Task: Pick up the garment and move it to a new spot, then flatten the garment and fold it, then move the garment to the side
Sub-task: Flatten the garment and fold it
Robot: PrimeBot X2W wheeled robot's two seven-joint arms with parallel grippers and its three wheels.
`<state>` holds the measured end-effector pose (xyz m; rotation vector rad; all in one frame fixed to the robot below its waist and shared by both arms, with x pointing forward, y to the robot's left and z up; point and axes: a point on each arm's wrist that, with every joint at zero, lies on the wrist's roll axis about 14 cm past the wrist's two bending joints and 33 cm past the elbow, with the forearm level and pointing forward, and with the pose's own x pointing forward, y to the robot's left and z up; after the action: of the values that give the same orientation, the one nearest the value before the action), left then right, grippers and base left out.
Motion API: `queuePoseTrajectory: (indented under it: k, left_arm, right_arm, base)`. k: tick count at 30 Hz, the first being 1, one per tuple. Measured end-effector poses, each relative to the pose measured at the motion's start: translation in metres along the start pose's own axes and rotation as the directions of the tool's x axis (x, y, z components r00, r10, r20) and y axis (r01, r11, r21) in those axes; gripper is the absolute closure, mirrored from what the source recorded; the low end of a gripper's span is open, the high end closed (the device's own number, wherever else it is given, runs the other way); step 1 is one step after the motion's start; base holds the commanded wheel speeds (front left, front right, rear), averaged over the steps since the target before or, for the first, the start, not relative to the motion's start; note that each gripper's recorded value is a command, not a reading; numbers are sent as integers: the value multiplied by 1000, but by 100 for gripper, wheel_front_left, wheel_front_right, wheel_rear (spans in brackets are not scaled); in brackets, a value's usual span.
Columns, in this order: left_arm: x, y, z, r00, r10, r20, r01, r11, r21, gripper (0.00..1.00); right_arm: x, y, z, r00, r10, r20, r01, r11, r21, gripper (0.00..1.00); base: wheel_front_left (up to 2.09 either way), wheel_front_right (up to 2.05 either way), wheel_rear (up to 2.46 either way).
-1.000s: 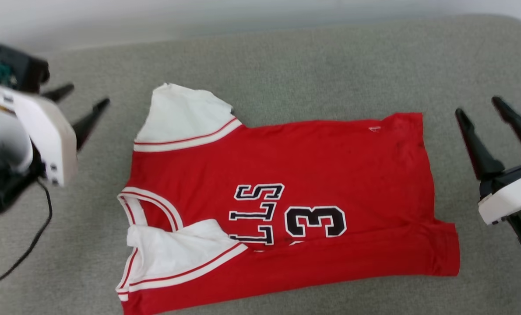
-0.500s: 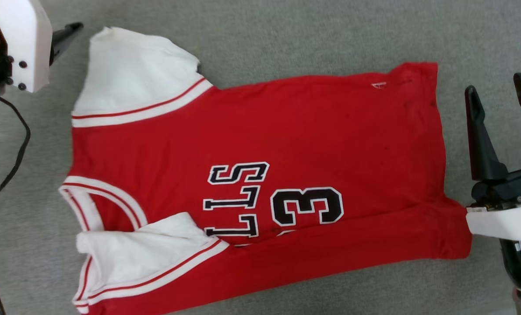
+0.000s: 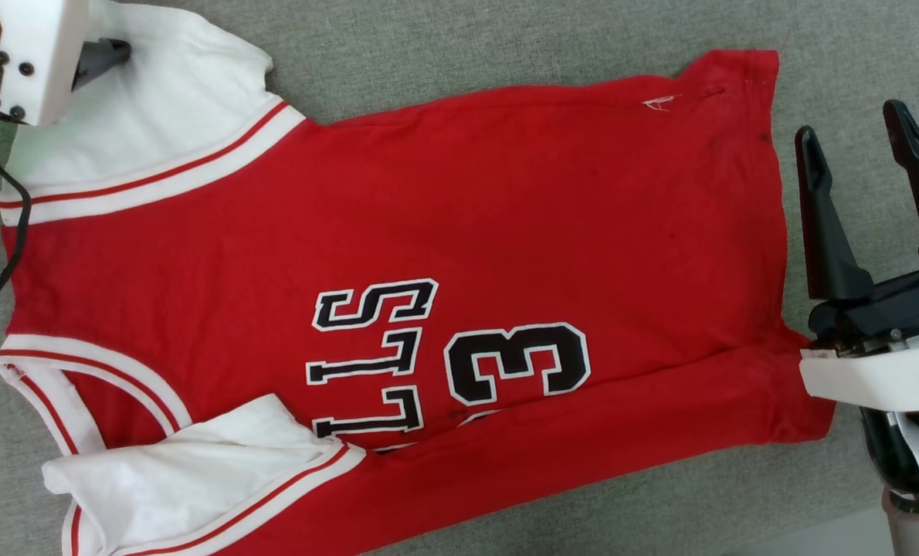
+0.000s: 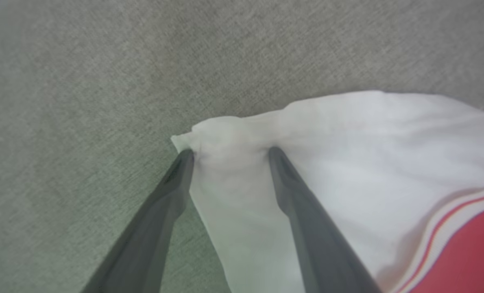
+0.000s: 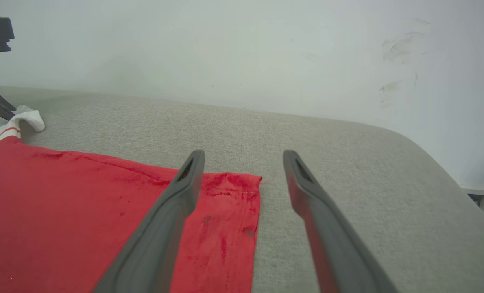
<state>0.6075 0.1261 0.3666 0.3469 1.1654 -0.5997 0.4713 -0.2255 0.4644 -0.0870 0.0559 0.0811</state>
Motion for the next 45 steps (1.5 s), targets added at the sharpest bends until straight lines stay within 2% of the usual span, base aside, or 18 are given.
queuePoseTrajectory:
  k: [1,5,9,13,16,18,21,26,29,36,41,42,43,45]
  left_arm:
    - [0,0,0,1000,-6,1,6,1000,-6,100]
    - [-11,-1,1,999,4,40,-4,1000,9,100]
    - [-26,-7,3,996,5,86,-8,999,41,100]
    - [-47,-12,10,989,17,149,-29,997,77,100]
    - [-60,-18,9,984,15,177,-32,995,96,100]
    - [-67,-22,9,981,11,195,-32,994,108,100]
    - [-75,-26,7,977,15,211,-41,992,122,100]
    - [-78,-35,6,973,1,230,-36,989,146,100]
    - [-75,-36,4,973,-3,229,-34,988,154,100]
    - [-67,-34,1,972,-10,234,-29,986,163,100]
    - [-61,-30,-6,974,-7,227,-30,987,159,100]
    - [-62,-29,-6,973,-5,230,-32,987,157,100]
    - [-63,-28,-6,972,-2,235,-36,987,155,100]
    - [-67,-27,-6,969,6,247,-45,987,152,100]
  right_arm:
    - [0,-1,-1,1000,-2,-1,2,1000,1,0]
    - [8,-11,19,999,-4,44,6,999,-37,0]
    - [20,-19,41,999,26,47,-20,993,-120,0]
    - [36,-24,51,994,80,-69,-92,975,-202,0]
    - [46,-25,43,964,114,-242,-170,959,-225,0]
    - [49,-26,33,919,125,-374,-218,951,-217,0]
    - [52,-26,20,831,132,-541,-282,937,-204,0]
    - [46,-11,-13,618,150,-772,-394,909,-139,0]
    - [48,-5,-28,530,146,-835,-422,900,-110,0]
    - [59,15,-78,418,159,-895,-453,890,-54,0]
    - [58,22,-100,361,188,-914,-454,891,4,0]
    - [59,22,-100,366,193,-911,-452,892,7,89]
    - [59,22,-99,375,201,-905,-448,894,13,100]
    - [59,23,-96,392,218,-894,-440,898,26,100]
  base:
    - [0,0,0]
    - [0,0,0]
    - [0,0,0]
    - [0,0,0]
    - [0,0,0]
    - [0,0,0]
    - [0,0,0]
    - [0,0,0]
    - [0,0,0]
    - [0,0,0]
    - [0,0,0]
    - [0,0,0]
    - [0,0,0]
    - [0,0,0]
